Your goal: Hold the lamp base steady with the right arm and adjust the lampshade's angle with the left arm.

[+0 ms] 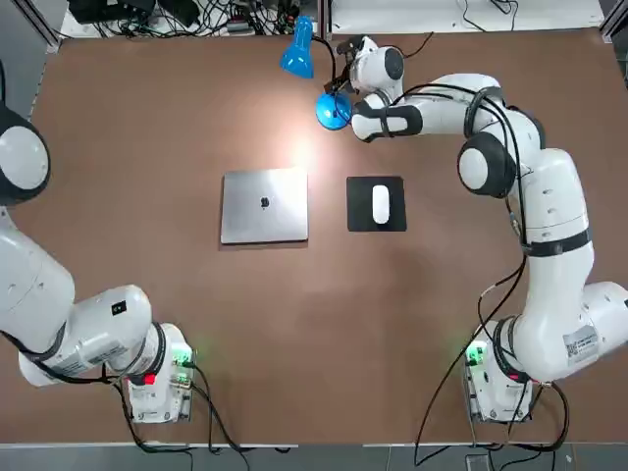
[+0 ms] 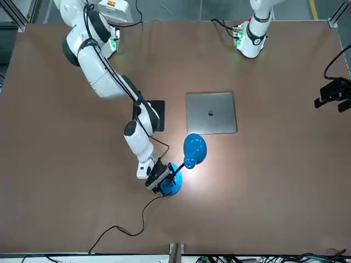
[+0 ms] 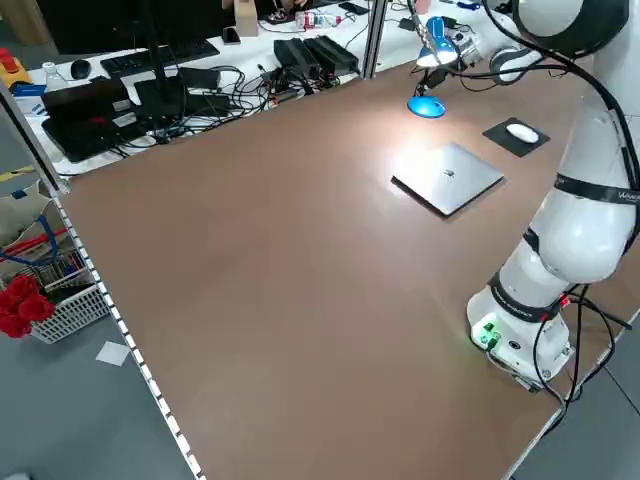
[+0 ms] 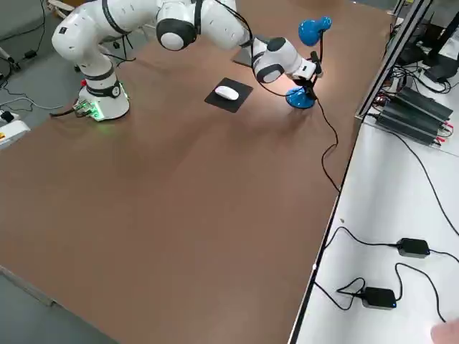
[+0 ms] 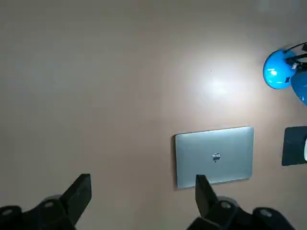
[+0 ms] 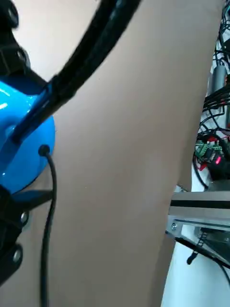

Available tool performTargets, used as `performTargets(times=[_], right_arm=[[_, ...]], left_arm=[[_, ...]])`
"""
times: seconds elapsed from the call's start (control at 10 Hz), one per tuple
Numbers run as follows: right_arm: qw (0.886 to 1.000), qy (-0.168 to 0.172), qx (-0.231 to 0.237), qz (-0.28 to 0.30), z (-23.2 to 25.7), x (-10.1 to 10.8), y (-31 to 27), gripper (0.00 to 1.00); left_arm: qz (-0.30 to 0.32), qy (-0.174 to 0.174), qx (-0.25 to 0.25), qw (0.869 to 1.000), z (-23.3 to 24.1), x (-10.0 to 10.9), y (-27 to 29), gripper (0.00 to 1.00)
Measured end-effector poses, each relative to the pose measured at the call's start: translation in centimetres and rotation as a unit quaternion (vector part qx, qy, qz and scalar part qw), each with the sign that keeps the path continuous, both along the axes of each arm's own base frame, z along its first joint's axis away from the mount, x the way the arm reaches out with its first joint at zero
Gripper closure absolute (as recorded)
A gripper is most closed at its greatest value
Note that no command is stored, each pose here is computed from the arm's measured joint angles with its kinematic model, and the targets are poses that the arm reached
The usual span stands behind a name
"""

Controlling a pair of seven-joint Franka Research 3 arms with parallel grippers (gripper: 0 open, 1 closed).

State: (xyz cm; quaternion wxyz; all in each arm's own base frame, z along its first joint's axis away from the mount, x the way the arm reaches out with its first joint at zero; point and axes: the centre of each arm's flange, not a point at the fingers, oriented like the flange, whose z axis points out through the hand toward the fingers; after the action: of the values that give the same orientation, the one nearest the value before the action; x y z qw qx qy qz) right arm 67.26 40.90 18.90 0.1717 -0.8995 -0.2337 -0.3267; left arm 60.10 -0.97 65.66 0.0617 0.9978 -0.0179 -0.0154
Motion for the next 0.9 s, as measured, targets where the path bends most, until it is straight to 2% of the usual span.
performTargets(times=[0.2,0.5,0.7,0.9], right_arm=[[1.000,-0.003,-0.003,0.005,1.4,-0.4,0.1,0.00],[1.000,0.006,-0.022,0.007,3.8,-1.9,-2.0,0.00],[0.997,0.037,-0.064,-0.002,7.1,-2.7,-5.8,0.00],[0.987,0.091,-0.130,-0.016,14.4,-3.8,-9.2,0.00]], left_arm=[[0.025,0.003,0.031,0.999,-0.9,0.2,-1.3,0.03],[0.055,-0.051,0.040,0.996,-1.8,-1.1,0.6,0.02],[0.064,-0.062,0.037,0.995,-2.7,-3.2,1.8,0.02],[0.068,-0.065,0.038,0.995,-2.4,-3.8,2.3,0.02]])
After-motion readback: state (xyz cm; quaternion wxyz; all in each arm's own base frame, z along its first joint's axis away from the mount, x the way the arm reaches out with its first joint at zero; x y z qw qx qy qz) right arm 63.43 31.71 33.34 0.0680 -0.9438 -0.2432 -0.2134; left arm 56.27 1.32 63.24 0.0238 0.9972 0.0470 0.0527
